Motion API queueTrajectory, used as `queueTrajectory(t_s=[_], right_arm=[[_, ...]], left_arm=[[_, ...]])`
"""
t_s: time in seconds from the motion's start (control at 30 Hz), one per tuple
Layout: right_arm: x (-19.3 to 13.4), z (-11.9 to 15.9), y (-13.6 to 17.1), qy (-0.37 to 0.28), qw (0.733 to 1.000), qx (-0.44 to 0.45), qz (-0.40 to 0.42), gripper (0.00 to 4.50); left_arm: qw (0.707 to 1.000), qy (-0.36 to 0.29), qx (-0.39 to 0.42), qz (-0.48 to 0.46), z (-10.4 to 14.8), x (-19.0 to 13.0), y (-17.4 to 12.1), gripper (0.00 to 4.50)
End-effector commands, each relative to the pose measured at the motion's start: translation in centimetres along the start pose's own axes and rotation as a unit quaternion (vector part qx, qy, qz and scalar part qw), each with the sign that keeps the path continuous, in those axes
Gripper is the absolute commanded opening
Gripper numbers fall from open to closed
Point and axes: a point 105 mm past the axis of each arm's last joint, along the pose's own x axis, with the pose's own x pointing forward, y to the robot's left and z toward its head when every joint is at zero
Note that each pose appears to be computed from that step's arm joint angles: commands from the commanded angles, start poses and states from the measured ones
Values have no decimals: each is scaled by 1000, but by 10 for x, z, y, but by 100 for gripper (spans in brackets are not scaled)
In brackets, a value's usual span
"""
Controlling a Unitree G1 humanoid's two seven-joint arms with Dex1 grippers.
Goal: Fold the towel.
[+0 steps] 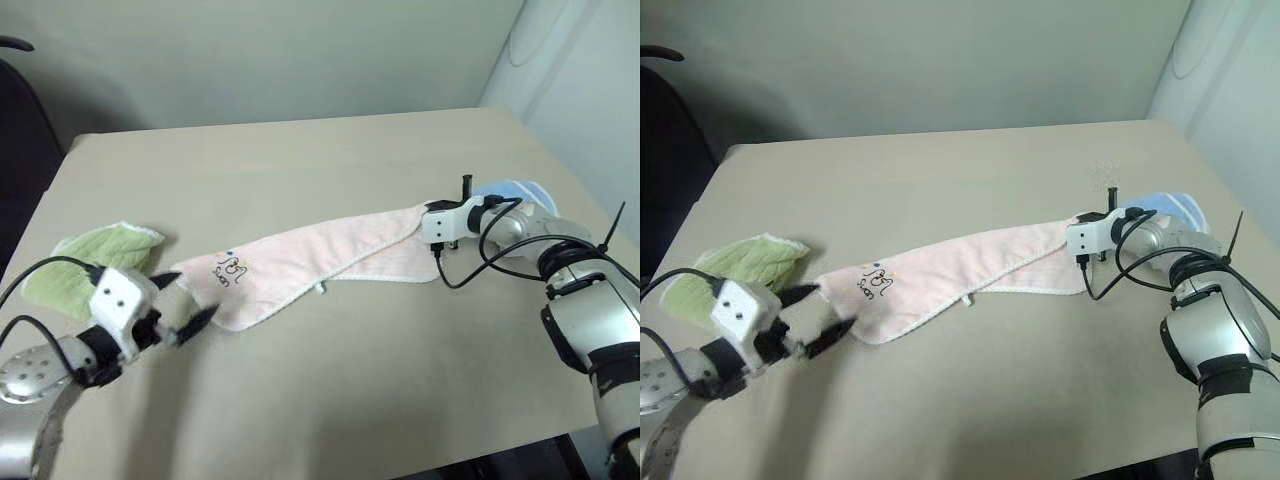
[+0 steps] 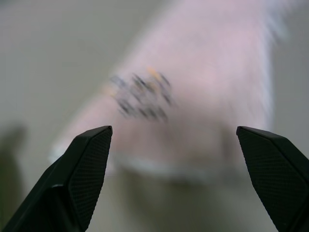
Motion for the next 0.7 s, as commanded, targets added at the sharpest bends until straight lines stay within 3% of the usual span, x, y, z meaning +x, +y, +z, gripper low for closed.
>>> queueTrajectory(t_s=[0.03, 0.37, 0.63, 0.7], right_arm=[[0, 2, -12, -6, 999, 12, -31, 2], [-3, -1, -2, -9, 999, 35, -33, 2], [-8, -5, 2, -9, 998, 47, -35, 2], [-8, -5, 3, -11, 998, 48, -34, 0]], left_arm=[[995, 24, 60, -70, 3, -7, 3, 450], [977, 1, 102, -185, 21, 36, -5, 450], [965, 44, 117, -232, 2, 61, -11, 450], [966, 46, 113, -229, -1, 66, -9, 389]])
